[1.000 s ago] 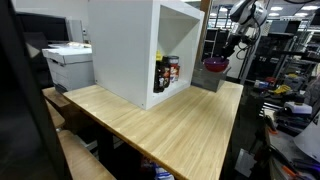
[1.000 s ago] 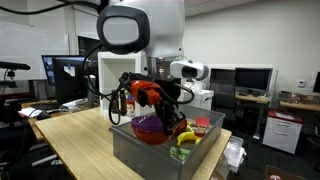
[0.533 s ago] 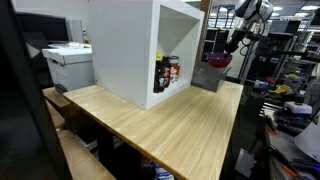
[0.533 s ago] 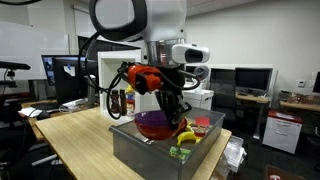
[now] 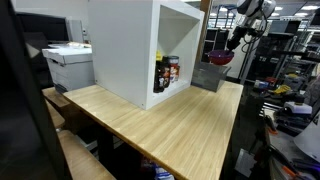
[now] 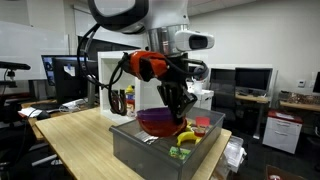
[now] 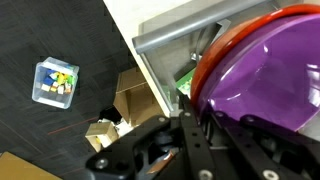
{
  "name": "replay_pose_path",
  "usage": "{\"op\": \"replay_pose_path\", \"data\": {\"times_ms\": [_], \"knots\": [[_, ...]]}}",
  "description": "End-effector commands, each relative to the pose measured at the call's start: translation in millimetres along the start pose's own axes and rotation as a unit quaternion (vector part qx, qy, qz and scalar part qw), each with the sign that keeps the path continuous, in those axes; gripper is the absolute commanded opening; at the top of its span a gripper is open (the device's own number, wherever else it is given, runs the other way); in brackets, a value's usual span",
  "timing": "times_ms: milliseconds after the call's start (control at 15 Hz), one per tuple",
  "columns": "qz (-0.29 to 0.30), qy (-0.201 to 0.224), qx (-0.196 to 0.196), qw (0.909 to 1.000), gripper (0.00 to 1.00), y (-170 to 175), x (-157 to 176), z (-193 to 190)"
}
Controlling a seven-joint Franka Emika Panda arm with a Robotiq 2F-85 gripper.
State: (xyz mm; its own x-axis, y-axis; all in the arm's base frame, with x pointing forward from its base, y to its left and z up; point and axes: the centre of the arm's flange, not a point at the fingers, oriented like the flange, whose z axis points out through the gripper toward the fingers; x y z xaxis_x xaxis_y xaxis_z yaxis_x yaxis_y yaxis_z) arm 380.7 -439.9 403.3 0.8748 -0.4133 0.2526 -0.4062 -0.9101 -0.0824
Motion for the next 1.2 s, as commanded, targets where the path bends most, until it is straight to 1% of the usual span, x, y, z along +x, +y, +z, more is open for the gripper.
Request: {"op": "replay_pose_path", "data": {"times_ms": [0,400,1133], "knots": [[-0.011,-0.002,-0.007,0.9999,0.03,-3,-5,-25],[-0.023,0.004,-0.016,0.9996,0.03,-3,-8,-48],[-0.022,0.023,-0.007,0.9995,0.03,-4,-9,-91]]}}
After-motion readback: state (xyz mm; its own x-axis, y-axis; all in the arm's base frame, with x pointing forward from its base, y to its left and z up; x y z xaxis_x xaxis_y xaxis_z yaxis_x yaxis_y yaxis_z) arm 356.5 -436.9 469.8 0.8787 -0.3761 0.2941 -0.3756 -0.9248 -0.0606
